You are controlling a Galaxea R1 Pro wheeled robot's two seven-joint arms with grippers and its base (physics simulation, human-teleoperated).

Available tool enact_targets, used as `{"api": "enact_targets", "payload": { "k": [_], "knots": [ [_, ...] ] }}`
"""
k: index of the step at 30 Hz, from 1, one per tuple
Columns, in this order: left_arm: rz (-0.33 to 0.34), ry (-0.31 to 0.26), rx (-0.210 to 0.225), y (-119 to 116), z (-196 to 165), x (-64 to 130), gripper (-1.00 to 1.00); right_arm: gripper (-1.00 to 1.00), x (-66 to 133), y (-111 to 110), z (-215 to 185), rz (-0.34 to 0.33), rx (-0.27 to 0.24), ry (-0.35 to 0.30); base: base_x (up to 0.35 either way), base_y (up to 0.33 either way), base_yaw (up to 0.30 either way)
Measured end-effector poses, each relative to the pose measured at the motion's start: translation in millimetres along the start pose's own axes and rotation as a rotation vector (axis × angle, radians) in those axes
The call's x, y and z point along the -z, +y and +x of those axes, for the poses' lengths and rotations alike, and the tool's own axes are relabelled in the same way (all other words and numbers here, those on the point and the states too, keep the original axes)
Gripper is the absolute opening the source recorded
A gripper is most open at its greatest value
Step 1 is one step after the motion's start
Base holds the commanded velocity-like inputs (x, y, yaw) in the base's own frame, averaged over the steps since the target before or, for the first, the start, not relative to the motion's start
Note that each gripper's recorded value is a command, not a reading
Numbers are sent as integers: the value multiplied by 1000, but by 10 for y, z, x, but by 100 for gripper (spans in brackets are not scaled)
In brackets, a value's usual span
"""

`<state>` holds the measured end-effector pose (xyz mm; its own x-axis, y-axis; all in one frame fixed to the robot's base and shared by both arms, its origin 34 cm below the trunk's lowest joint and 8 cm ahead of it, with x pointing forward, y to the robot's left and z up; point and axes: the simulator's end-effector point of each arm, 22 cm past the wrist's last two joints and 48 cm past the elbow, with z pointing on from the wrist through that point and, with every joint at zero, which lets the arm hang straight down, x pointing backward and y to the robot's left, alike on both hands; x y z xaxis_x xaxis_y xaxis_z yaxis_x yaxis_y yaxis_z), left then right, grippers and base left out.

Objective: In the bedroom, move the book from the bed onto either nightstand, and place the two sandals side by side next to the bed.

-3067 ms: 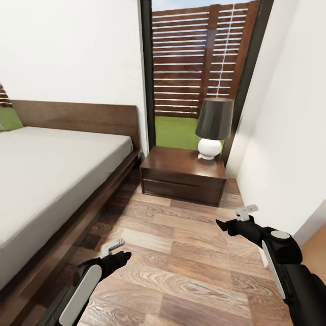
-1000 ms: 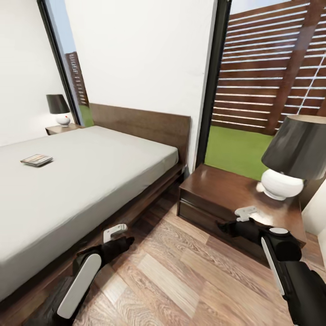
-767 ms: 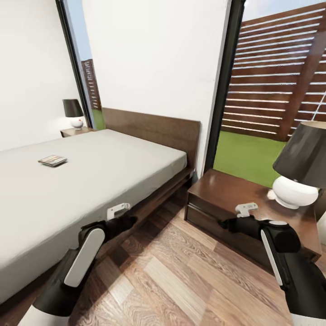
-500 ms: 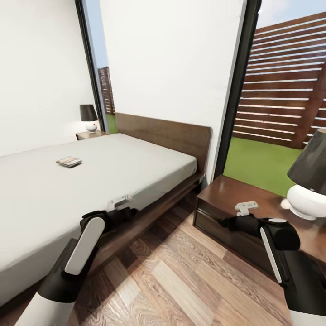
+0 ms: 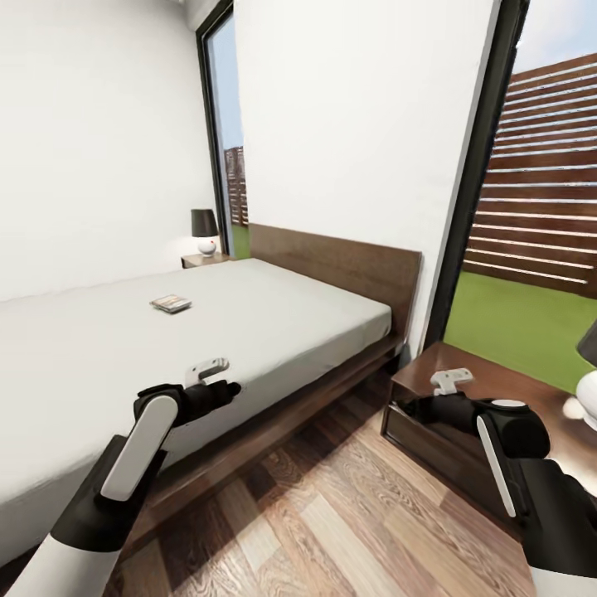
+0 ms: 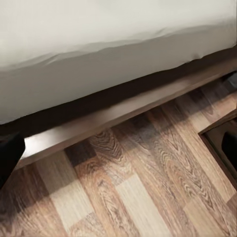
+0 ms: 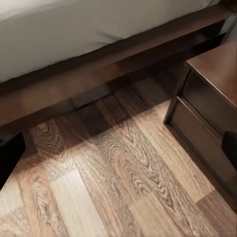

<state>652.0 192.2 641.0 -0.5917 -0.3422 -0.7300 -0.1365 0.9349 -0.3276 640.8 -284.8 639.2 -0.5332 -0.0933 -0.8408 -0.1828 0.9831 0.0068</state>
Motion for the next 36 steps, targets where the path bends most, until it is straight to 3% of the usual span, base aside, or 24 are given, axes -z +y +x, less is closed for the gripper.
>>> {"api": "enact_targets", "payload": {
  "k": [7, 20, 36],
  "knots": [
    [-19, -22, -14, 106, -127, 117, 100, 100, 105, 13, -127, -1, 5, -22, 0, 0, 150],
    [-25, -22, -14, 27, -382, 221, 100, 100, 165, 141, -423, -26, -11, -24, 0, 0, 21],
    [-39, 1, -9, -41, -608, 253, 100, 100, 211, 144, -784, -33, -24, -7, 0, 0, 1]
  ]
}}
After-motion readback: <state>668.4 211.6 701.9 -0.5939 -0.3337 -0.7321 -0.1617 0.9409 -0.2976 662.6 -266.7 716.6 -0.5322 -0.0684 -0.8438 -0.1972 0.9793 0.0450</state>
